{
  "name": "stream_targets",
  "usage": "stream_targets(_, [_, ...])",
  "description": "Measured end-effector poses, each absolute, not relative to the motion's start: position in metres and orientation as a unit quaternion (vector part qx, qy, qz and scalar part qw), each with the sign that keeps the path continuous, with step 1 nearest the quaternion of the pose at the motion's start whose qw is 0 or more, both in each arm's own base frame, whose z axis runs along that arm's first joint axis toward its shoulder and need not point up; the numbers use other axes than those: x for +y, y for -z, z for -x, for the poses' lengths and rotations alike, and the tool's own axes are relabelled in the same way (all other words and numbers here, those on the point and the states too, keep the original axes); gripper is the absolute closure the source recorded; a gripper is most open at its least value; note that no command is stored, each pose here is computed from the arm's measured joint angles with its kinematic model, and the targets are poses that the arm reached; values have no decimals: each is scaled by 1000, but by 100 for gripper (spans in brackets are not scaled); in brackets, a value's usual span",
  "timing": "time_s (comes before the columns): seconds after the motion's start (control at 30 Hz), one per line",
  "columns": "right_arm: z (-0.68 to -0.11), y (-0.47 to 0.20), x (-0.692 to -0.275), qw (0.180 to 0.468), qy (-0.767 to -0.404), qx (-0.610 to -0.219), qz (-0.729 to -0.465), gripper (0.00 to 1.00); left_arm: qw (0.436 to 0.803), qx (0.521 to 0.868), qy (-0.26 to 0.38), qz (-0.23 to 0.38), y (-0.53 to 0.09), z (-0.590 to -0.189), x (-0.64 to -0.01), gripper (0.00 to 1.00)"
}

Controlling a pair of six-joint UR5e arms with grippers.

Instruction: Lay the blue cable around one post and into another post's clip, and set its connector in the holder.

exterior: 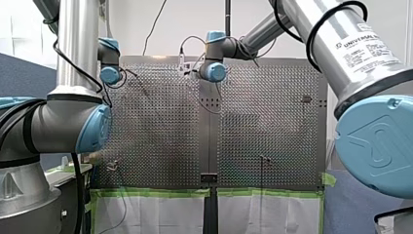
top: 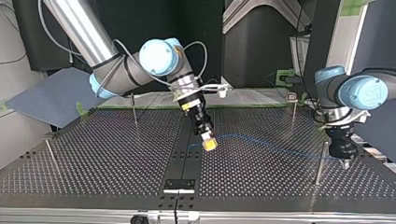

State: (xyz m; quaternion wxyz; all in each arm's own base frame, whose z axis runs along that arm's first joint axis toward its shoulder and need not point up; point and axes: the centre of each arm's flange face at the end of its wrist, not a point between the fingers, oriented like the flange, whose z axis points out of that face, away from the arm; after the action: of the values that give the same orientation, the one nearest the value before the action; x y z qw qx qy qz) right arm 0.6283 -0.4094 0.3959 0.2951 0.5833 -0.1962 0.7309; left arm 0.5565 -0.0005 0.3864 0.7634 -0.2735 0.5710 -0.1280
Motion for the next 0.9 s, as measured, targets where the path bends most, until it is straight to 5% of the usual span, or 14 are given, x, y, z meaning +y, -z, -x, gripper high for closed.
stream_targets(0.83, [-601,-366,-462,314,-708,-222,-592,100,751,584,148,269,-366,-567,-6,100])
stream_targets(0.9, [-599,-362,-465,314,-703,-226,-597,100,752,582,153,269,-366,-567,-7,92])
